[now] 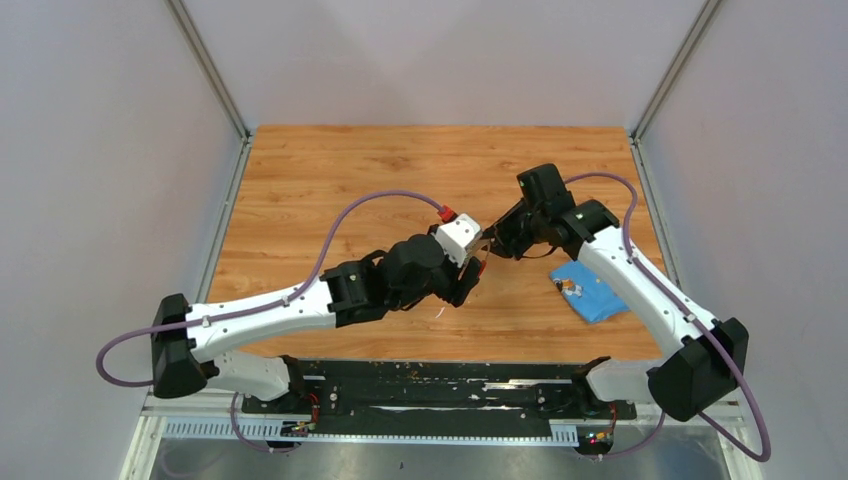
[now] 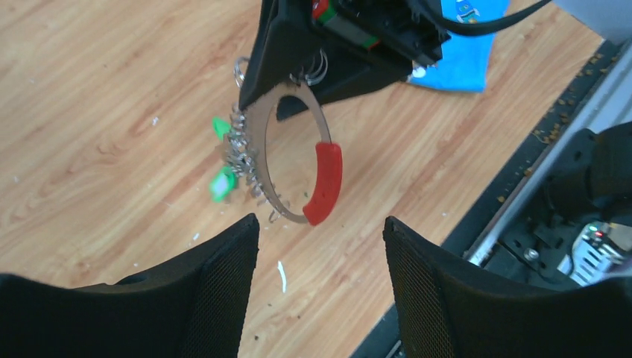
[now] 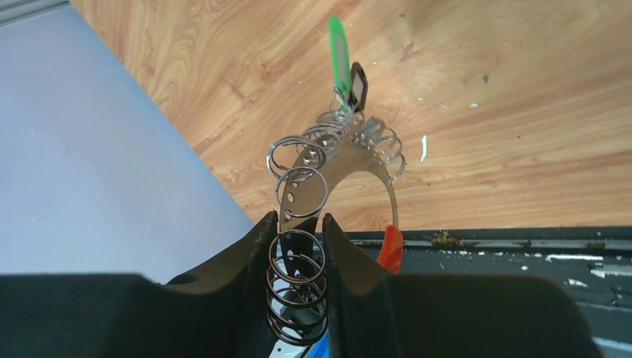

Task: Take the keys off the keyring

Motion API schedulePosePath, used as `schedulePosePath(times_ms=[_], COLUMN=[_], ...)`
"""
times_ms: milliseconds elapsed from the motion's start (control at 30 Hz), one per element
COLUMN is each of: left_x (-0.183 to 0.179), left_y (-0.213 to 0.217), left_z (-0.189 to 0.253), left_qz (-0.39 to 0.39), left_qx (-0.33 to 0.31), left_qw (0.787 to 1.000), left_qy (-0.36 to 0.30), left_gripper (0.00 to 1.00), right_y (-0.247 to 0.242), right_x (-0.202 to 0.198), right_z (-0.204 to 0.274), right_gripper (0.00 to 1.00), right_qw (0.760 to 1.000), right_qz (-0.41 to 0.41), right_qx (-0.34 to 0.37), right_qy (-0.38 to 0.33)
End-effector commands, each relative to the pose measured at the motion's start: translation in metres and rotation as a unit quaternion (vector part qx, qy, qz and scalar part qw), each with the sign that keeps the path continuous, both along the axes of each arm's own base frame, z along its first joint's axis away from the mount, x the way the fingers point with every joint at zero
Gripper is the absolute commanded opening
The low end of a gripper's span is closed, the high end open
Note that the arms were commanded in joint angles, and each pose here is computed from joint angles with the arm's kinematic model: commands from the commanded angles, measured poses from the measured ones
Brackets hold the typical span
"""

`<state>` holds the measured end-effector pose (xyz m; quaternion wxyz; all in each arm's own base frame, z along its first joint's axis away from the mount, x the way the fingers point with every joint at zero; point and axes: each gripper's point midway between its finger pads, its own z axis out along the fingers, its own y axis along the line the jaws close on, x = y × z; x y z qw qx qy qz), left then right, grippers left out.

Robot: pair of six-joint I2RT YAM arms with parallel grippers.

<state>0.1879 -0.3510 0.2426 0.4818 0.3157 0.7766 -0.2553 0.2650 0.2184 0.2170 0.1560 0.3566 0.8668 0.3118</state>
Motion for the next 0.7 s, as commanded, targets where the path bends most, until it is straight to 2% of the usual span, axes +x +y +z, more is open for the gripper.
schedulePosePath(times_ms=[0,267,467,667], left_x=[0.015,0.021,0.026,0.043], left_y=[-0.009,-0.024,-0.036,-0.028], left_z=[0.009,-0.013,-0.036,-0.044], left_qz=[0.031,0.048,0.057,0.126], left_qx=[0.02,0.039,0.065,0.047], left_qw=[0.996,0.992,0.99,0.981], left_qy=[-0.08,-0.114,-0.114,-0.137], left_gripper=[0.66,0.68,0.65,0.59], right_y=[-0.005,0.0,0.002,0.001], right_x=[-0.014,-0.014,-0.015,-0.019], right_z=[-0.003,0.006,0.01,0.015], right_gripper=[0.01,0.01,0.01,0.01], right_qw=[0.997,0.996,0.996,0.995], right_qz=[-0.04,-0.046,-0.051,-0.054], right_qx=[-0.009,0.005,0.017,0.027], right_qy=[0.058,0.071,0.077,0.075])
